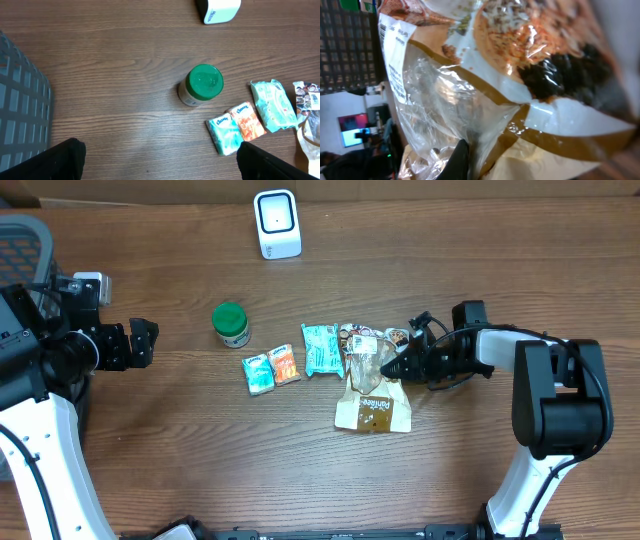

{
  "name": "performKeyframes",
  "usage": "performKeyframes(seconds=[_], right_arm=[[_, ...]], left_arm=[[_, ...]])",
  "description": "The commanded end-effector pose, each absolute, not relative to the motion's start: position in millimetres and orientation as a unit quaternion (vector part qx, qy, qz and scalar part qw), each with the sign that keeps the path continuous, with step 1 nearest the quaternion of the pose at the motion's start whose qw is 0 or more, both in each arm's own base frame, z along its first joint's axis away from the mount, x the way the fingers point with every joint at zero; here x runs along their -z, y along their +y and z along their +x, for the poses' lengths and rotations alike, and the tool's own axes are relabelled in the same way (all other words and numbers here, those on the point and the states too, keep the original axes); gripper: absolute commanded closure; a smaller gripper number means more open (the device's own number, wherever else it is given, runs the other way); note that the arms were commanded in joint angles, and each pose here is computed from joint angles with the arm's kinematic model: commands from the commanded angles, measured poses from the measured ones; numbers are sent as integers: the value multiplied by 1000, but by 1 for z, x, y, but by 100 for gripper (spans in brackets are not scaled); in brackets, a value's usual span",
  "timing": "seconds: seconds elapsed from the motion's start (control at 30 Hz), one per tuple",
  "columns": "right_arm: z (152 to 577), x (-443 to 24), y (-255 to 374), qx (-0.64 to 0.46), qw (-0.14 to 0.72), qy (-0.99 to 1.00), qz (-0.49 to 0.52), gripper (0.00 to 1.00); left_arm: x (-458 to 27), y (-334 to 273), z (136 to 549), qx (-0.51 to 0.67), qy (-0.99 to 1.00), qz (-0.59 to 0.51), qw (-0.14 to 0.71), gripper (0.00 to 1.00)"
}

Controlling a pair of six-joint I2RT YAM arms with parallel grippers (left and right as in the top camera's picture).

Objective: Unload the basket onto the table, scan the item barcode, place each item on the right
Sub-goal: 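Grasp the mushroom bag top with the right gripper and lift it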

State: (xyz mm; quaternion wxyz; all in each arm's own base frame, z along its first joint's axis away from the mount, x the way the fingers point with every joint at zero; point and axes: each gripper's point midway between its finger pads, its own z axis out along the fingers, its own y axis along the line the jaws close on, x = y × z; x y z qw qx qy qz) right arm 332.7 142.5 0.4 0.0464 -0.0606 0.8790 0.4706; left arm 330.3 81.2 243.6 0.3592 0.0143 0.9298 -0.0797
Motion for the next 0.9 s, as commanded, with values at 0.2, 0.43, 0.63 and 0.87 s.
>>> performKeyframes(seconds=[0.2, 0.43, 0.63, 0.87], right_arm=[[359, -77, 111, -548, 59, 835, -4, 96], [354, -149, 118, -566, 105, 816, -43, 96], [348, -191, 124, -597, 137, 788, -62, 96], [362, -231, 135, -556, 164, 809, -97, 96]], left_arm=[[-243, 83, 331, 79, 929, 16, 360, 0], [-243, 83, 331, 79, 929, 16, 361, 1], [-243, 83, 331, 79, 929, 16, 360, 0], [-243, 83, 331, 79, 929, 16, 360, 1]])
